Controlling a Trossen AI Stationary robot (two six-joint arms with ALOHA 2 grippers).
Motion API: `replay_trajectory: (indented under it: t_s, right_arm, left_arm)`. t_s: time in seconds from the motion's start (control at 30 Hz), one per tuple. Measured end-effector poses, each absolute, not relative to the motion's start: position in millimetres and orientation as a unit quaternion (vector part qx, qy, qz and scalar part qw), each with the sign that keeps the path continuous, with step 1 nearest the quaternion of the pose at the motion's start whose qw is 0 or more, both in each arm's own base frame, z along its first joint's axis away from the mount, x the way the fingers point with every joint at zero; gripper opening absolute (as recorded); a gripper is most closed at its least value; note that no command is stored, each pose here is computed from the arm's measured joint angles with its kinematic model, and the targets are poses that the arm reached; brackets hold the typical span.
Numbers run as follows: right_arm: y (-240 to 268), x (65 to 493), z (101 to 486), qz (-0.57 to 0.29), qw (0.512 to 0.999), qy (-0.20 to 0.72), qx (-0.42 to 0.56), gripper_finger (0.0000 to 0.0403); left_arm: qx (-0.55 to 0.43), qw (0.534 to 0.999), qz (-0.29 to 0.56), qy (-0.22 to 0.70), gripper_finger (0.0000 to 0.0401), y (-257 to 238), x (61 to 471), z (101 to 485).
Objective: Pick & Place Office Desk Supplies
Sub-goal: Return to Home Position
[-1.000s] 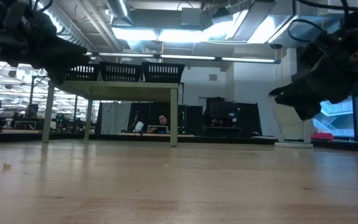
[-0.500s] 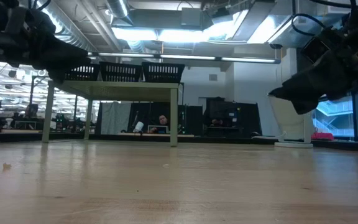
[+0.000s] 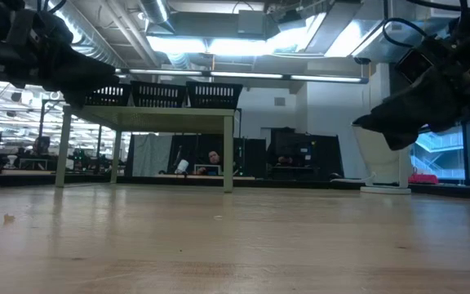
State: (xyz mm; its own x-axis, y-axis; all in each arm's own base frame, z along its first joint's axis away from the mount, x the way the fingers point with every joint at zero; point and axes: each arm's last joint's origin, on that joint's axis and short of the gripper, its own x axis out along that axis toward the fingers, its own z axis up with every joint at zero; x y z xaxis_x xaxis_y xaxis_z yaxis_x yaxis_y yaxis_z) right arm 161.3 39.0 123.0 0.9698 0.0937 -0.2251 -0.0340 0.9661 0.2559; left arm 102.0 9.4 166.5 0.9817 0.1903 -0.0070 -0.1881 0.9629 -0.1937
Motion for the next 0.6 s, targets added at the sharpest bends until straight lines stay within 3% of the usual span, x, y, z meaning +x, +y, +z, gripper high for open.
replay_trajectory:
  t_s: [0.27, 0.6]
  right_arm:
    - [38, 157, 135, 0.036, 0.986, 0.090, 0.133, 0.0143]
    - [33, 139, 175, 0.069, 0.984, -0.041, 0.162, 0.0143]
  left_arm:
    - [-0.097, 0.991, 0.095, -0.006, 0.0112, 9, 102, 166]
    - [-0.097, 0.991, 0.095, -0.006, 0.0114, 9, 102, 166]
